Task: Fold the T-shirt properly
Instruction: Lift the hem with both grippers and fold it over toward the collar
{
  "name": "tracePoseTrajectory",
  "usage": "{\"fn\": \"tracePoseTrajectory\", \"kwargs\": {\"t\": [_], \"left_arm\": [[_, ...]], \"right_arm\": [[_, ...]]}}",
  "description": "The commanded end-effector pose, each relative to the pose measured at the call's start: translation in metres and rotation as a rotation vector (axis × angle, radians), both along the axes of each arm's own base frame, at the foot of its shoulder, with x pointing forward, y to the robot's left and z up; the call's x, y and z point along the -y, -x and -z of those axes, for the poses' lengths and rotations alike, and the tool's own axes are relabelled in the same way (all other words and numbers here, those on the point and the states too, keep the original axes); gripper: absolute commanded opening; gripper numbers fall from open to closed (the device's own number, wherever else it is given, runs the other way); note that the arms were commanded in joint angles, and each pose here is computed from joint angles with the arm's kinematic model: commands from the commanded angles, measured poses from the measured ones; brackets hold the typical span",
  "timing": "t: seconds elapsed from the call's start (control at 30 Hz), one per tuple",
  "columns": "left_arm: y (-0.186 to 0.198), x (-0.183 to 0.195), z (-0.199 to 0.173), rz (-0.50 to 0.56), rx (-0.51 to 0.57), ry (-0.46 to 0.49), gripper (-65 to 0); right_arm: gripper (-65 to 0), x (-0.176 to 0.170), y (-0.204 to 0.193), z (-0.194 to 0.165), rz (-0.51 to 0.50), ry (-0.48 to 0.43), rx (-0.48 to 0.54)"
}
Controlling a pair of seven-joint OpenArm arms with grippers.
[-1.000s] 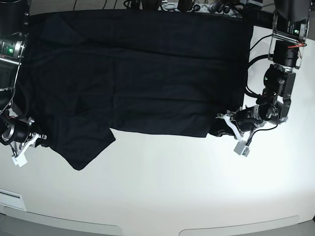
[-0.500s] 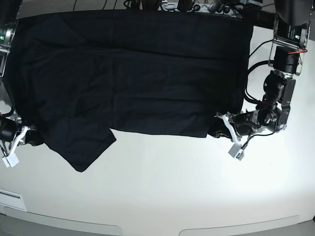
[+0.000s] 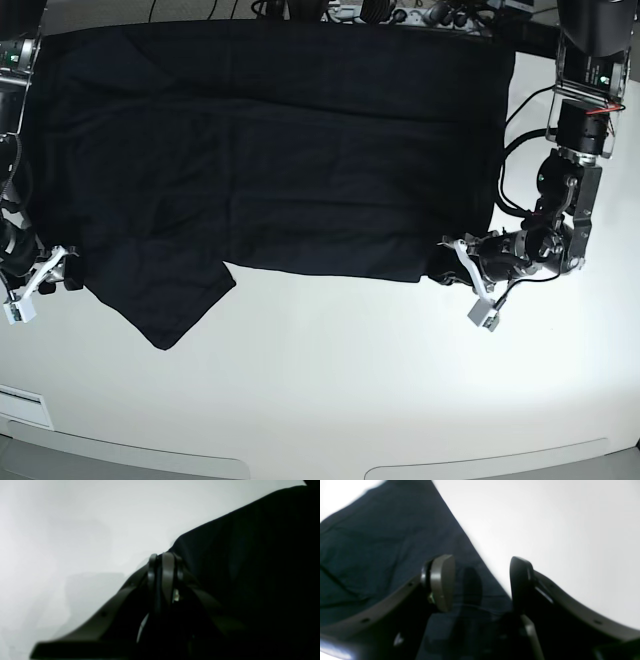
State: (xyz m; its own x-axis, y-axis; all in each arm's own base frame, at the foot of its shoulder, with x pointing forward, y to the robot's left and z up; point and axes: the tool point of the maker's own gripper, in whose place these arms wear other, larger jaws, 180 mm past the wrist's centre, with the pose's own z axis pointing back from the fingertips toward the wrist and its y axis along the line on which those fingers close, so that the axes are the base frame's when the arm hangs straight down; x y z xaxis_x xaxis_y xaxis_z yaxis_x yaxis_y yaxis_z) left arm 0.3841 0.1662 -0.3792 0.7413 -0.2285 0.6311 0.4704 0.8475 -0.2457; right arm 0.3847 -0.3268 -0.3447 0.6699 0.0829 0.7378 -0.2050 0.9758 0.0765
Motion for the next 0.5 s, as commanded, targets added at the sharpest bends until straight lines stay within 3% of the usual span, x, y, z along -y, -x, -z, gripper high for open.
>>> {"fn": "tracePoseTrajectory", "kwargs": {"t": [0.0,0.23,0.47], "left_arm": [[0.01,-0.01,0.009,0.013,-0.049,-0.057,-65.0],[0.023,-0.007,0.018,0.015,-0.092,-0.037,-65.0],[0.025,-0.007,0.021,0.016,-0.098,-0.035,-65.0]], "right_arm": [[-28.2,0.004,-0.013,-0.015,0.009,-0.026,0.048],[-28.2,-0.01,-0.022,0.012,0.027,-0.19,0.013],[-28.2,-0.015,-0.022,0.02,0.015,-0.157,0.003]]}}
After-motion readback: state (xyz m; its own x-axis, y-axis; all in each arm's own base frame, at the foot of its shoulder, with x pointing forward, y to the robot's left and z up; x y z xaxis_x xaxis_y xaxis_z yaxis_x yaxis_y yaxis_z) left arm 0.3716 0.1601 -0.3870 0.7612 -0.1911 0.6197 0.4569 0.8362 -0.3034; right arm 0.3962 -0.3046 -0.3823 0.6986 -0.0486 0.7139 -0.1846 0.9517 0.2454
